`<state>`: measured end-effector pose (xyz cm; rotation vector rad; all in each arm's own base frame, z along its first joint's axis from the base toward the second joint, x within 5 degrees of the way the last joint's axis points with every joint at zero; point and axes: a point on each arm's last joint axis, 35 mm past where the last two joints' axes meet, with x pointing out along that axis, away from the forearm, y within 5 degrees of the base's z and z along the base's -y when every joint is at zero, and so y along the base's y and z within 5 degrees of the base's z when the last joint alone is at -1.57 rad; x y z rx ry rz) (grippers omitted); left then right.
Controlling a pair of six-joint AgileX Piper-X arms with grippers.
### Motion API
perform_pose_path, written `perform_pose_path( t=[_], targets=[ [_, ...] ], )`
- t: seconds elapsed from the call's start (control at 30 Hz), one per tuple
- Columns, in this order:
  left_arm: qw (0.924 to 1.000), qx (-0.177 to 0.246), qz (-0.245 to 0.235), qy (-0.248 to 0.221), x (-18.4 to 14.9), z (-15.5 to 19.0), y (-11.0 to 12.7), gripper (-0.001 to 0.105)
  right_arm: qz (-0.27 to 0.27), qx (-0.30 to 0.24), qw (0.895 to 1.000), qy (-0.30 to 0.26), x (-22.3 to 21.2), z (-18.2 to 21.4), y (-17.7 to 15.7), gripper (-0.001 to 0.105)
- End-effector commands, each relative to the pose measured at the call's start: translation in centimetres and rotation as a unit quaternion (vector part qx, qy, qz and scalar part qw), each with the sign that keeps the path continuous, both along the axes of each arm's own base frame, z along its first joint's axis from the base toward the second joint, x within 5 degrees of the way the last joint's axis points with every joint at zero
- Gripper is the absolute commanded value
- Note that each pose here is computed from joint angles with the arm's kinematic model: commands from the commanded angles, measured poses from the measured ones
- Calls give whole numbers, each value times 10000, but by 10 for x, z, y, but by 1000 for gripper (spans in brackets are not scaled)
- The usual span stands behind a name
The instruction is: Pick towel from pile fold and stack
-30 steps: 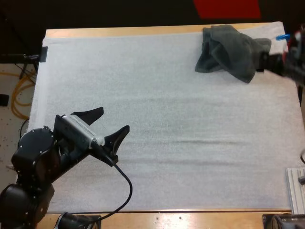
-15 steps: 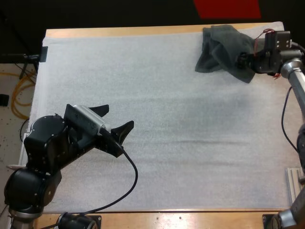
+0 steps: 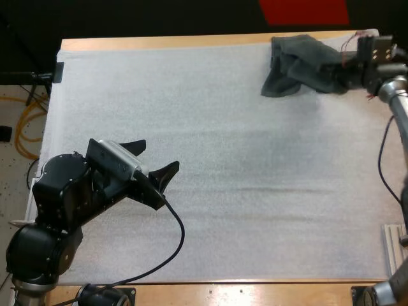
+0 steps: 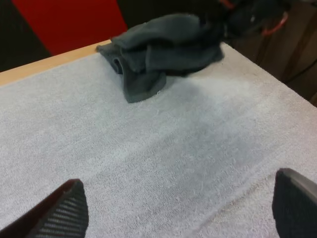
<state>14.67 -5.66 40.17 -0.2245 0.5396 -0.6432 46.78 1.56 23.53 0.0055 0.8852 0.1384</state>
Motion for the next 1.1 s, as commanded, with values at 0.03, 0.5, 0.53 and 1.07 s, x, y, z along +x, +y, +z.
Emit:
perform_pose_path(
  t=[0.03, 0.5, 0.53, 1.07],
  targets=[
    [10000, 2, 27, -31, -1, 2, 0, 74, 342, -160, 9960, -815, -15, 66, 7, 0],
    [10000, 62, 21, -45, -32, 6, 9, 74, 1206, -577, 9669, -2175, -178, 240, 28, 0],
    [9999, 121, 20, -10, -38, 5, 11, 74, 1262, -508, 9706, -1986, -189, 241, 29, 0],
    [9992, 276, 84, 276, -67, -1, 20, 74, 4375, 776, 8893, 1082, -260, 147, 128, 0]
  ],
)
